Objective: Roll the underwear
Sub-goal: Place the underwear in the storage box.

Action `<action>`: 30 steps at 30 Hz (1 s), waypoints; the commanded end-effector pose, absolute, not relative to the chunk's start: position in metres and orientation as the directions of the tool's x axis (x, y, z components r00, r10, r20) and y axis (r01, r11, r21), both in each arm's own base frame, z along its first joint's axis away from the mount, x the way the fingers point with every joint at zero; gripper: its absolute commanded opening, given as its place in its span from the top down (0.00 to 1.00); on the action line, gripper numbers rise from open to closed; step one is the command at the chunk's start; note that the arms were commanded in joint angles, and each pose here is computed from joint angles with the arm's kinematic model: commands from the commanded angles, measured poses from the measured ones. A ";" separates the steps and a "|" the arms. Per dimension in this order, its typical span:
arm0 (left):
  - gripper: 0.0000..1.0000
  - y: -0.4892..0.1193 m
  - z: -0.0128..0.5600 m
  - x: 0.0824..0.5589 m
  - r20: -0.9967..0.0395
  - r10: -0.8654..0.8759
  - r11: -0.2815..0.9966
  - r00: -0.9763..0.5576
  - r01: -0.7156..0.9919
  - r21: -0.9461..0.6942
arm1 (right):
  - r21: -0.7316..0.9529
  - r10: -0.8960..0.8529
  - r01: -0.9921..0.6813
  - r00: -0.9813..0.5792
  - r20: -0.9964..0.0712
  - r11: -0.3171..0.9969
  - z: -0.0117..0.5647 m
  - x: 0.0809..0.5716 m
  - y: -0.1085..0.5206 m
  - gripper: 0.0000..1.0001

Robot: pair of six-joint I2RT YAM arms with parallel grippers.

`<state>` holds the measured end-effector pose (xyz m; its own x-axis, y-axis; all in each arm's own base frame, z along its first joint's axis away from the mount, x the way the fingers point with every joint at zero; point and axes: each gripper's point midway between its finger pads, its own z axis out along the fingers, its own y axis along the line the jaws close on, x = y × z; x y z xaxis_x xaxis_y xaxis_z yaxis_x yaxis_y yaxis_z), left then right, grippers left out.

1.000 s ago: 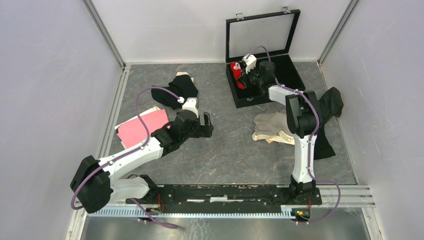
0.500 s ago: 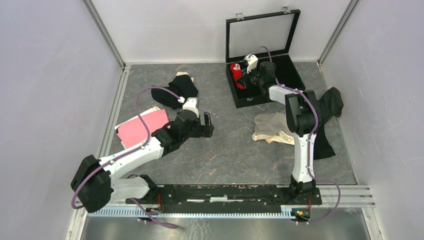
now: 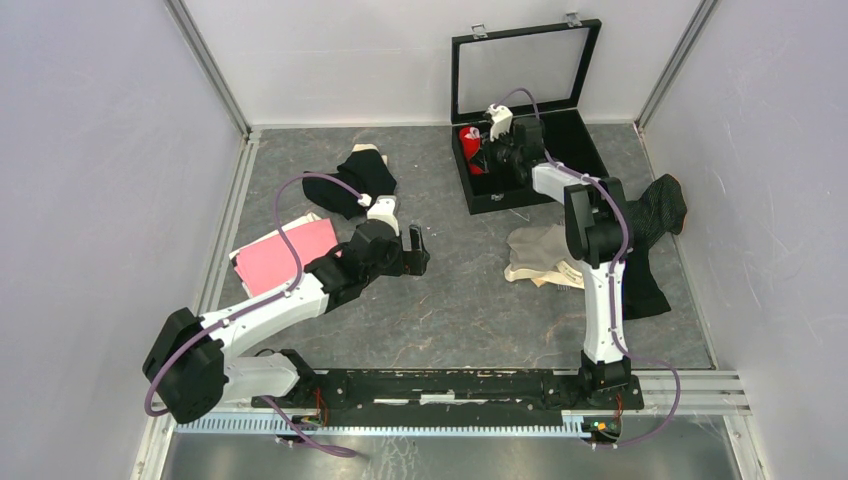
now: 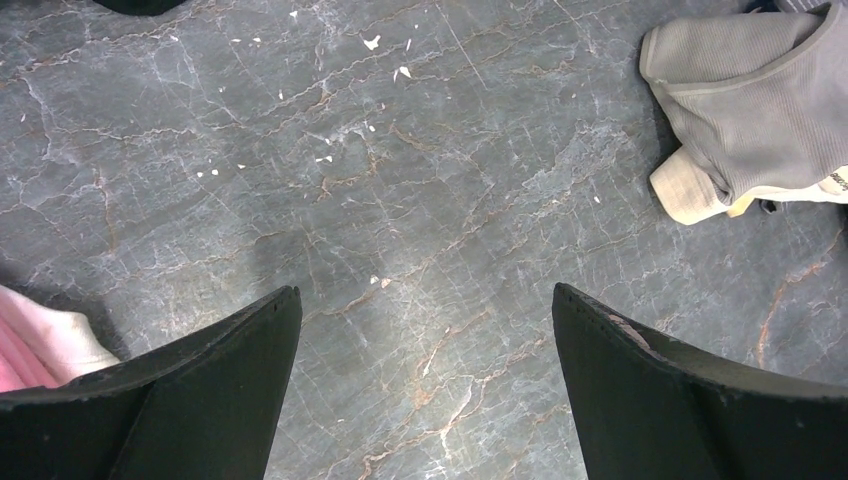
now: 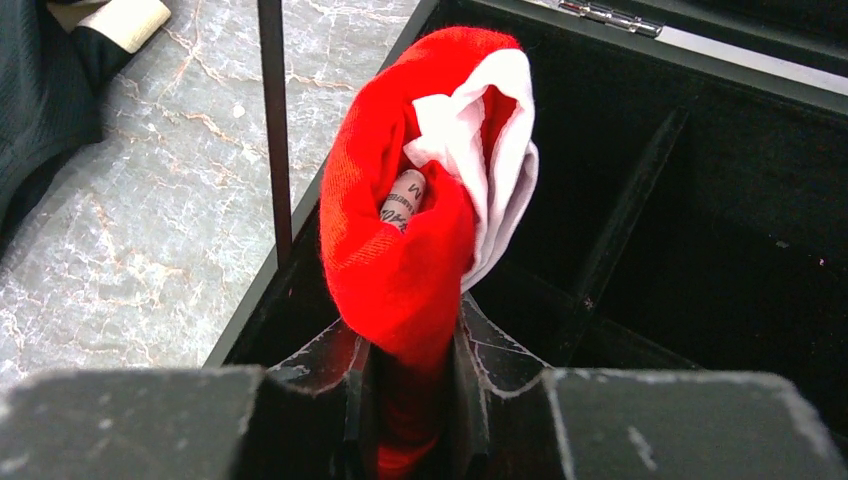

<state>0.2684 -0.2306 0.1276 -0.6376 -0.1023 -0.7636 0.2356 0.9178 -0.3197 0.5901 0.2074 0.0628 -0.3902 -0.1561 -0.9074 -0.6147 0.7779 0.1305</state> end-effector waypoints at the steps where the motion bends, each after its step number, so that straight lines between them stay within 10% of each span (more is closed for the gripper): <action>1: 0.00 -0.235 0.132 0.274 -0.776 -0.124 0.908 -0.619 0.245 -0.341 | 0.149 -0.181 -0.532 -0.518 -0.836 0.833 0.012 0.585 0.194 0.88; 20: 0.00 -0.237 0.132 0.272 -0.772 -0.116 0.902 -0.625 0.259 -0.345 | 0.379 -0.099 -0.542 -0.658 -0.746 0.750 0.011 0.533 0.208 0.87; 30: 0.00 -0.236 0.134 0.271 -0.771 -0.115 0.904 -0.626 0.256 -0.343 | 0.334 -0.079 -0.535 -0.608 -0.790 0.776 0.041 0.540 0.199 0.60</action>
